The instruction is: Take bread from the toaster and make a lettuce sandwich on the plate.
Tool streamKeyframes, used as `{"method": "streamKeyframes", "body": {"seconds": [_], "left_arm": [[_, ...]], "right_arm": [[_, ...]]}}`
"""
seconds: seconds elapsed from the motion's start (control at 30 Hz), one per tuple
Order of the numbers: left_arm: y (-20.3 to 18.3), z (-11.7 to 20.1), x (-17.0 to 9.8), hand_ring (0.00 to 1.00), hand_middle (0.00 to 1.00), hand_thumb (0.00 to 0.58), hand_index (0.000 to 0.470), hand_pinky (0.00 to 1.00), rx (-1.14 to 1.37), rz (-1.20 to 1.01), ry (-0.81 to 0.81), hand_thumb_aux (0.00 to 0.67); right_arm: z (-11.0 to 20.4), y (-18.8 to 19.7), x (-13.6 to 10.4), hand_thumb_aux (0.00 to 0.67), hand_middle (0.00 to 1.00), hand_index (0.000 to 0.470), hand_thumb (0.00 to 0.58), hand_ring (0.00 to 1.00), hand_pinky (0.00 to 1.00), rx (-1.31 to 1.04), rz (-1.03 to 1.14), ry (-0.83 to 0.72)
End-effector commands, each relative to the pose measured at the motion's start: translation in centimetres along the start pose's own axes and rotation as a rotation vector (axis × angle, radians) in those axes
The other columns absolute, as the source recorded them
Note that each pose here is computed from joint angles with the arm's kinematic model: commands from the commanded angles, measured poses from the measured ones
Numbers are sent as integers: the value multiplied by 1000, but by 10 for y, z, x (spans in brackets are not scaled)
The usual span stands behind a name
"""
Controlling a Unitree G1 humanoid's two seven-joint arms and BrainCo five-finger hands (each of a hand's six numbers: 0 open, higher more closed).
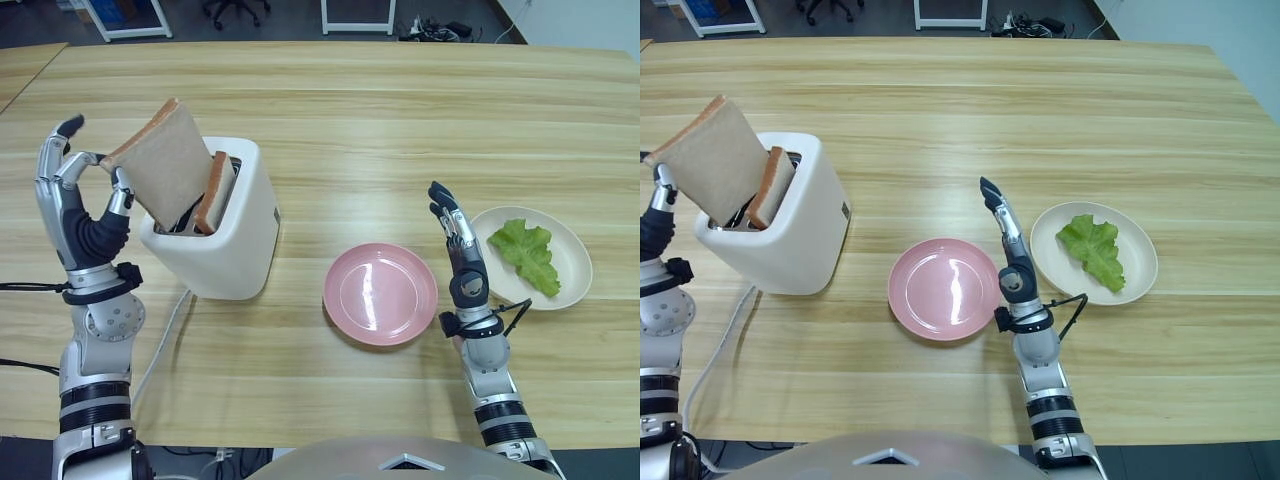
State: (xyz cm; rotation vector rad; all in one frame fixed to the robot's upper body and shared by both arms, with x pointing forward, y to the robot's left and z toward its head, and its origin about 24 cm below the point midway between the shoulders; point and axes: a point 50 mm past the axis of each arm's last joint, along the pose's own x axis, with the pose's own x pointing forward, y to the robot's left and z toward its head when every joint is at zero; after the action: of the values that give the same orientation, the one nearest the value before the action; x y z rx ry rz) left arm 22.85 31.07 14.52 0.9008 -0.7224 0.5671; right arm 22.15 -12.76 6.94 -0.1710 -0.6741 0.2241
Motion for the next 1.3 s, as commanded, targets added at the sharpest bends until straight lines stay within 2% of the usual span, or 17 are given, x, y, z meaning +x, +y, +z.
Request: {"method": "streamKeyframes", "body": {"seconds": [0.03,0.07,0.37,0.53,0.77,0.97,1.1,1.3], "left_arm": [[1,-4,6,969,969,580,470,969,46,66,39,670],[1,-5,6,1000,1000,580,470,1000,49,76,44,670],[21,-4,16,1000,1000,580,470,1000,-53,297,61,670],[32,9,21,1000,1000,580,470,1000,-275,388,21,670],[33,33,19,1000,1000,580,470,1000,-624,334,-43,670],[7,81,8,1000,1000,580,470,1000,-962,45,-167,670],[-31,114,-8,1000,1000,580,470,1000,-1091,-248,-197,670],[-94,142,-31,1000,1000,580,470,1000,-1131,-598,-96,670]], "right_arm": [[-1,1,1,0,0,0,0,0,0,-4,11,7],[-2,1,1,0,0,0,0,0,0,-3,11,7],[-2,-4,2,0,0,0,0,0,0,-12,-9,6],[-5,-14,4,0,0,0,0,0,0,-51,-47,18],[-17,-47,3,0,0,0,0,0,0,-205,-148,95],[-29,-99,-7,0,0,0,0,0,0,-446,-240,218],[-42,-138,-22,0,0,0,0,0,0,-777,-191,378],[-48,-181,-44,0,0,0,0,0,0,-1229,-44,562]]}}
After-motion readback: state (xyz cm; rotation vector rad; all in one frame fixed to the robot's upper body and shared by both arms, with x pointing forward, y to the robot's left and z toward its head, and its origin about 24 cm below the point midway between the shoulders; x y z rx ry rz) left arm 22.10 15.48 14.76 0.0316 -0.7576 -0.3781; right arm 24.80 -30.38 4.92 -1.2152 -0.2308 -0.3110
